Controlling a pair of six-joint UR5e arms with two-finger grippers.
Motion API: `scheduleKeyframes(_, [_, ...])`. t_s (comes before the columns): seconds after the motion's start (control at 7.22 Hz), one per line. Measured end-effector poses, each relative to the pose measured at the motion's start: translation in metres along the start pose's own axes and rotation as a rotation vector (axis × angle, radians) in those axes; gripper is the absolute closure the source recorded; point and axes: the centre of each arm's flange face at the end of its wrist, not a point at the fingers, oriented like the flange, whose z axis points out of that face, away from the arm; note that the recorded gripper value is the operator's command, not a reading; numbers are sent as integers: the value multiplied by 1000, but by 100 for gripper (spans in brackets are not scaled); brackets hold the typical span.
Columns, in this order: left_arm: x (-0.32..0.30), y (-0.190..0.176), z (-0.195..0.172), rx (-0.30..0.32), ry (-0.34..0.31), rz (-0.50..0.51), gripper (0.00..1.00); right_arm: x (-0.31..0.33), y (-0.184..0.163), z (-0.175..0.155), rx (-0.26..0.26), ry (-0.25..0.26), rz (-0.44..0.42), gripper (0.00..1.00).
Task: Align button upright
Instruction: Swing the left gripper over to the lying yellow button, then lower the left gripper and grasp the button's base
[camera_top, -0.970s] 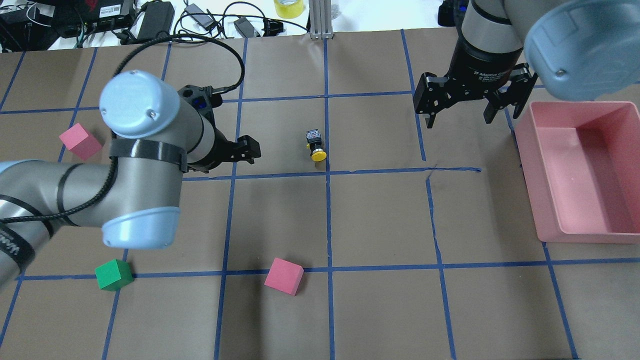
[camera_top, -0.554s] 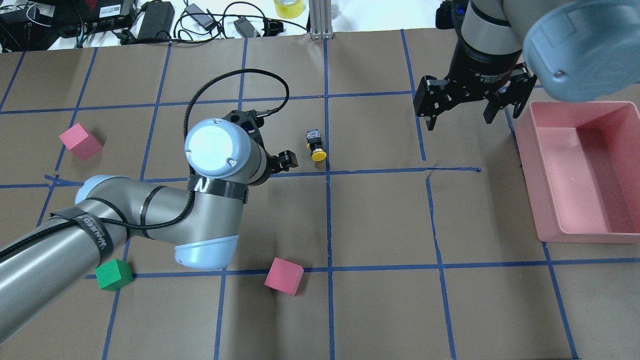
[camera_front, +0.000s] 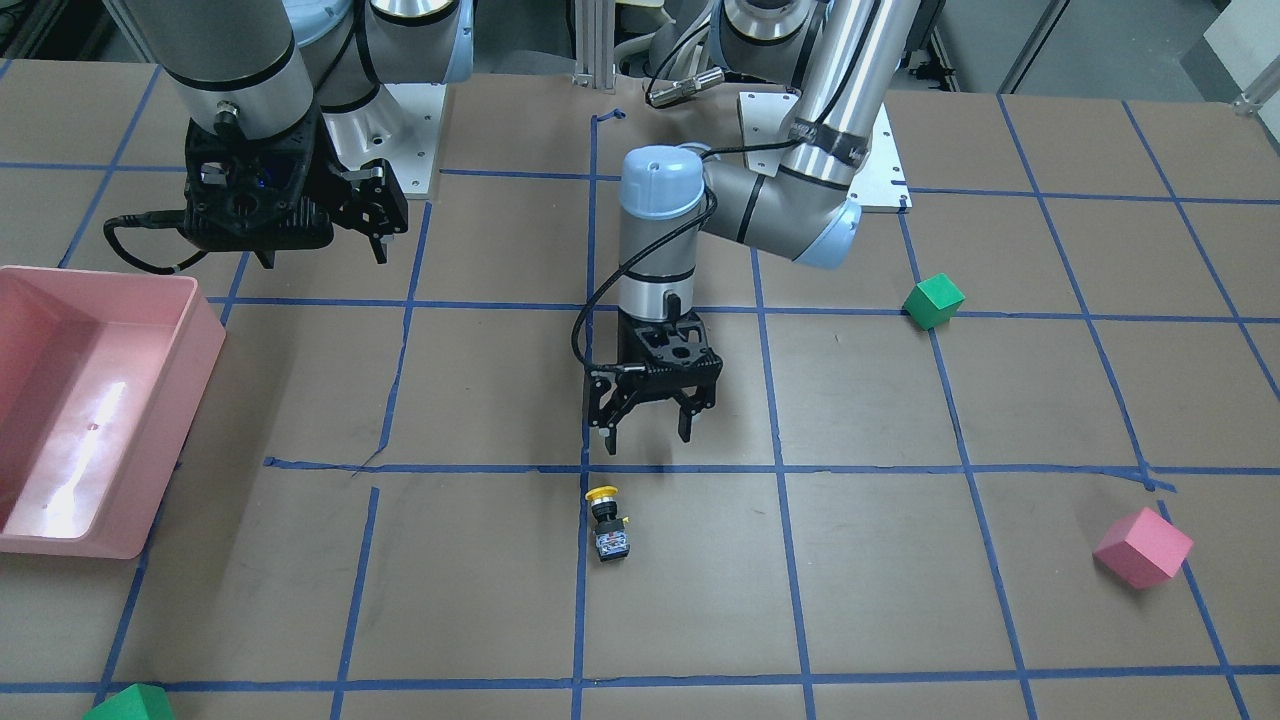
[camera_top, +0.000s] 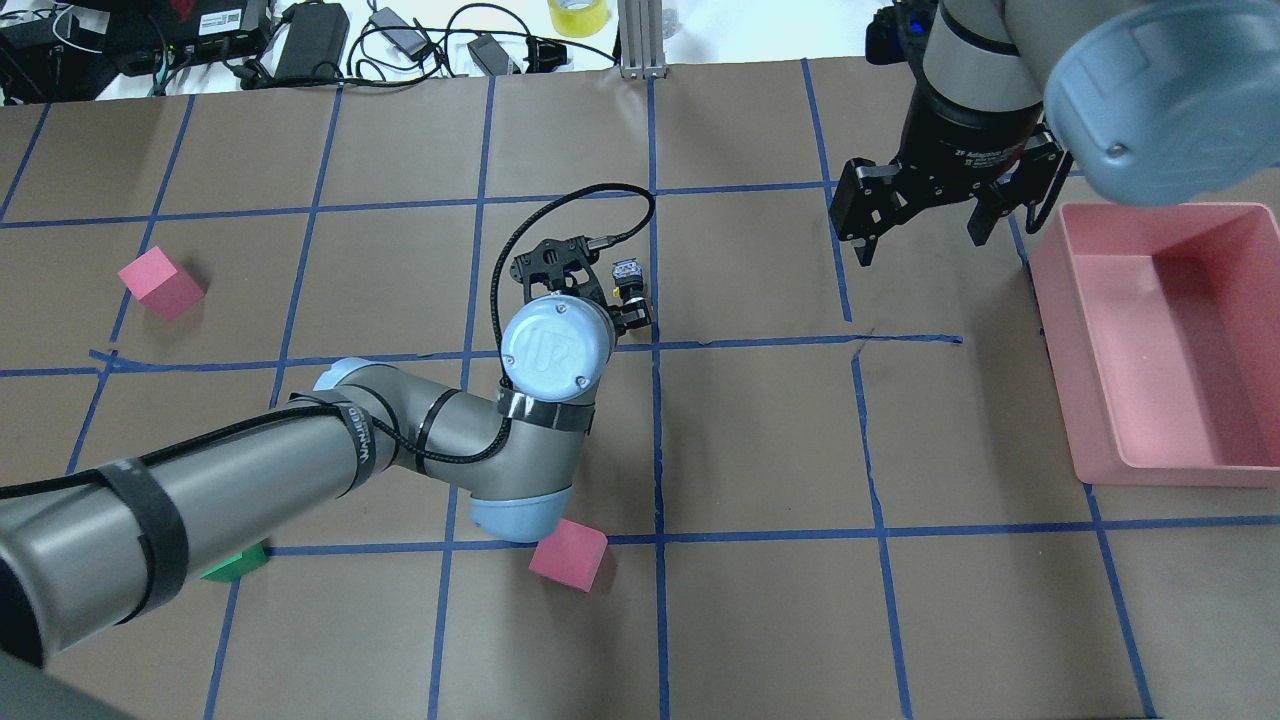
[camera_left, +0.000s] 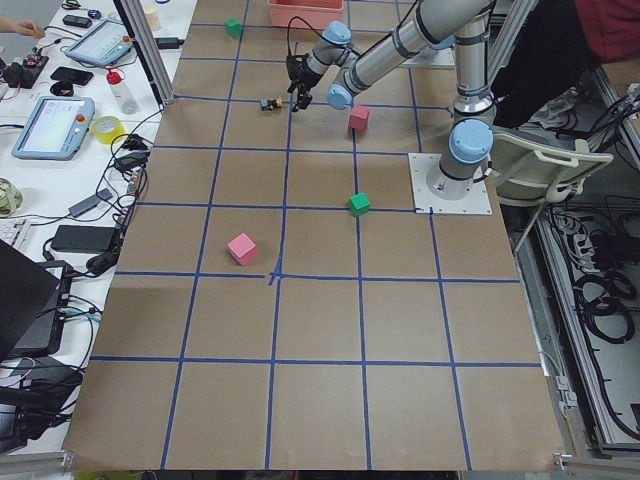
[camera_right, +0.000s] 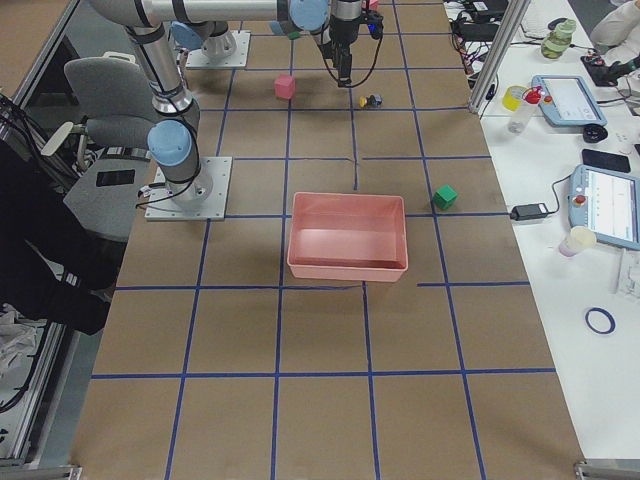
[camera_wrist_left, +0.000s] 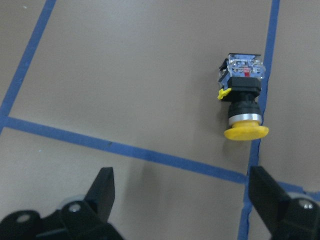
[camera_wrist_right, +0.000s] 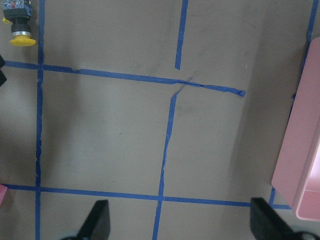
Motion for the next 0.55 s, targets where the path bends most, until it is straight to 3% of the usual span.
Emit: scheduleKeyframes(0.55, [50, 4, 46, 55, 2, -50, 11, -1, 0, 3, -8, -2, -16, 0])
